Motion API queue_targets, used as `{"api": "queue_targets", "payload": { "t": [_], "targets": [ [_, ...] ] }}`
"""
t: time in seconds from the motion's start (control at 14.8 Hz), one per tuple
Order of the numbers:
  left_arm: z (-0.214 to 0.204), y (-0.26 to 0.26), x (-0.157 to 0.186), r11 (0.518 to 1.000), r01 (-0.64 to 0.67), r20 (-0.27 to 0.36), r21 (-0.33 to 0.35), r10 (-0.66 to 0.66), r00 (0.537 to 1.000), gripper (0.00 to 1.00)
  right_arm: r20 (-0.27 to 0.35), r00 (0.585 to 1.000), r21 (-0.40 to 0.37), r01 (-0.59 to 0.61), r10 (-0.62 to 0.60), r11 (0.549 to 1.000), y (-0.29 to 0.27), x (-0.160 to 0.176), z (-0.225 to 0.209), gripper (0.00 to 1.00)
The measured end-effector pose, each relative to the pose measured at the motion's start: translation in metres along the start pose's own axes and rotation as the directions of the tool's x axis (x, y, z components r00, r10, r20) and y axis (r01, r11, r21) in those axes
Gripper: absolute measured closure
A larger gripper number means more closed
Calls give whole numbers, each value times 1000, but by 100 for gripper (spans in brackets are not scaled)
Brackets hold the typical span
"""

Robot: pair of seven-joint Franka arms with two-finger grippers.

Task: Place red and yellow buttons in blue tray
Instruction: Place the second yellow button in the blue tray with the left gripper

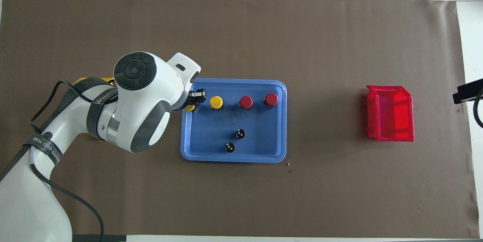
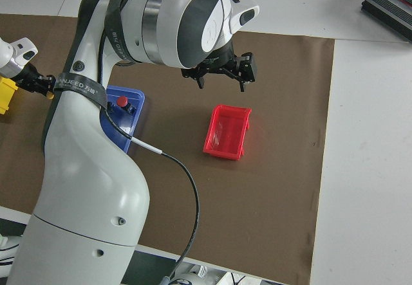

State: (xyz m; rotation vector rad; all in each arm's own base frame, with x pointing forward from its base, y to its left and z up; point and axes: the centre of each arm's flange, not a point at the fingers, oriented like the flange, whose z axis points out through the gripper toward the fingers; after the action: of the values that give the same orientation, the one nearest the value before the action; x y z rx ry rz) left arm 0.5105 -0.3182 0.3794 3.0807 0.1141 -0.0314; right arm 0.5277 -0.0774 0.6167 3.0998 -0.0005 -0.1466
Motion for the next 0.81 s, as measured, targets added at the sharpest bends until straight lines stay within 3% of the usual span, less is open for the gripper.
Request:
{"api": "queue_targets", "payload": {
  "t": [0.41, 0.47, 0.81],
  "targets": [
    [15, 0, 0, 1000, 5, 3, 1, -5, 1000, 59, 0, 1000, 0, 0, 0, 1000, 0, 0, 0, 0],
    [16, -1, 1, 1000, 7, 1, 0, -7, 1000, 53, 0, 1000, 0, 0, 0, 1000, 0, 0, 0, 0],
    [-1, -15, 9, 999, 20, 14, 41, -20, 1000, 0, 0, 1000, 0, 0, 0, 1000, 0, 0, 0, 0]
  ]
}}
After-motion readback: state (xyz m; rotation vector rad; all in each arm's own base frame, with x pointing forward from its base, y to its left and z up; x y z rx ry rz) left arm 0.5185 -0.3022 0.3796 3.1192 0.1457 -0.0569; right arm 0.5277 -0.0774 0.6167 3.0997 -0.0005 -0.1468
